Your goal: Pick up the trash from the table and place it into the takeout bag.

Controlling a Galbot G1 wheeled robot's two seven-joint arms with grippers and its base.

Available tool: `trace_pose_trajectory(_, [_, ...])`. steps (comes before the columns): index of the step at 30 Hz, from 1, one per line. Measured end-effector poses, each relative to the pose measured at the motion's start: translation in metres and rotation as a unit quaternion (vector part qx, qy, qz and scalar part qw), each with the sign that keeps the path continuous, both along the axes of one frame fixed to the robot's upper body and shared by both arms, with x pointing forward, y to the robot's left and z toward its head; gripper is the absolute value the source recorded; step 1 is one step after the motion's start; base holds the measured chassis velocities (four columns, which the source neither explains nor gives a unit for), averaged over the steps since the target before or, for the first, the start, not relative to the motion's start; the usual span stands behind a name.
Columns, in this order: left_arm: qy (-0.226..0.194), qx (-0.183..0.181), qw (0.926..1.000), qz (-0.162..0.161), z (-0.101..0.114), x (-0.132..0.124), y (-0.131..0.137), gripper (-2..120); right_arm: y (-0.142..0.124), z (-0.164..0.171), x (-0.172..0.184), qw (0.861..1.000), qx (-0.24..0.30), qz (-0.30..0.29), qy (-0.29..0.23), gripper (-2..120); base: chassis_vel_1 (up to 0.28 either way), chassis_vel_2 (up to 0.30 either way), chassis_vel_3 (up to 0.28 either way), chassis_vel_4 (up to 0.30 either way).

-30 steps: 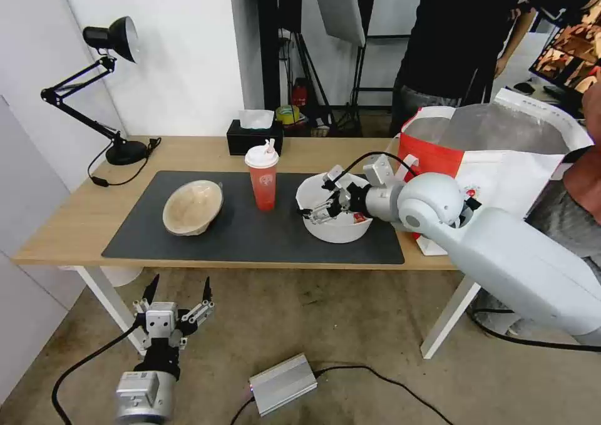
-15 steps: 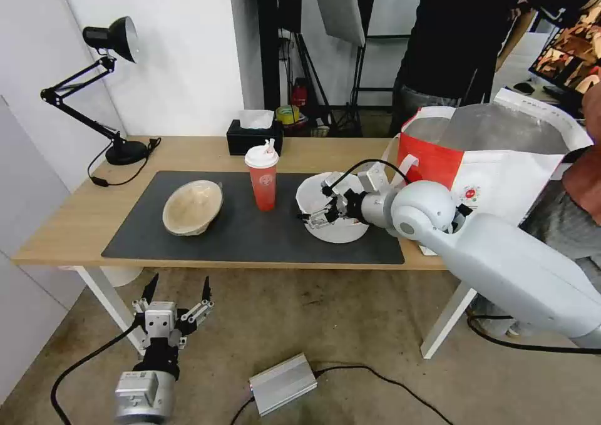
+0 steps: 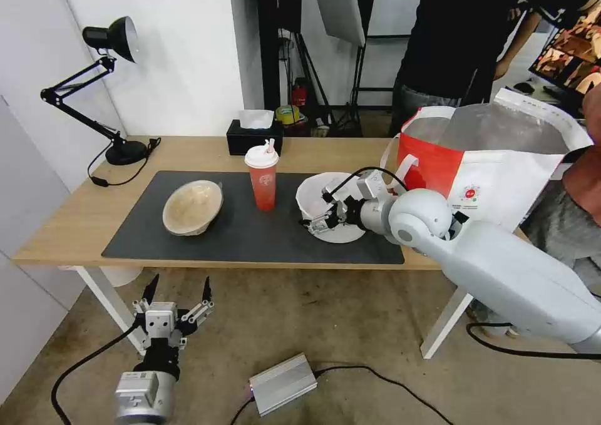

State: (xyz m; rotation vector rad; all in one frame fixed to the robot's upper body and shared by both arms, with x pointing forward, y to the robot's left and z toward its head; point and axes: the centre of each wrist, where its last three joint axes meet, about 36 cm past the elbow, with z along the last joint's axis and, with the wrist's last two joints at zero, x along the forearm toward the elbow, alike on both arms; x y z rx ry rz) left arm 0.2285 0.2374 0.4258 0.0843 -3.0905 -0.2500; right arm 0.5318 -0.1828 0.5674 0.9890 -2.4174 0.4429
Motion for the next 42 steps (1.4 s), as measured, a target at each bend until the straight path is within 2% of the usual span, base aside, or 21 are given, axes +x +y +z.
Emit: trace_pose_trajectory(42, [0.004, -0.002, 1.0, -0.001, -0.003, 0.0, -0.001, 100, -0.015, -0.015, 0.011, 0.999, -0.016, -0.026, 0.013, 100, 0.0, 0.0, 0.0, 0.0])
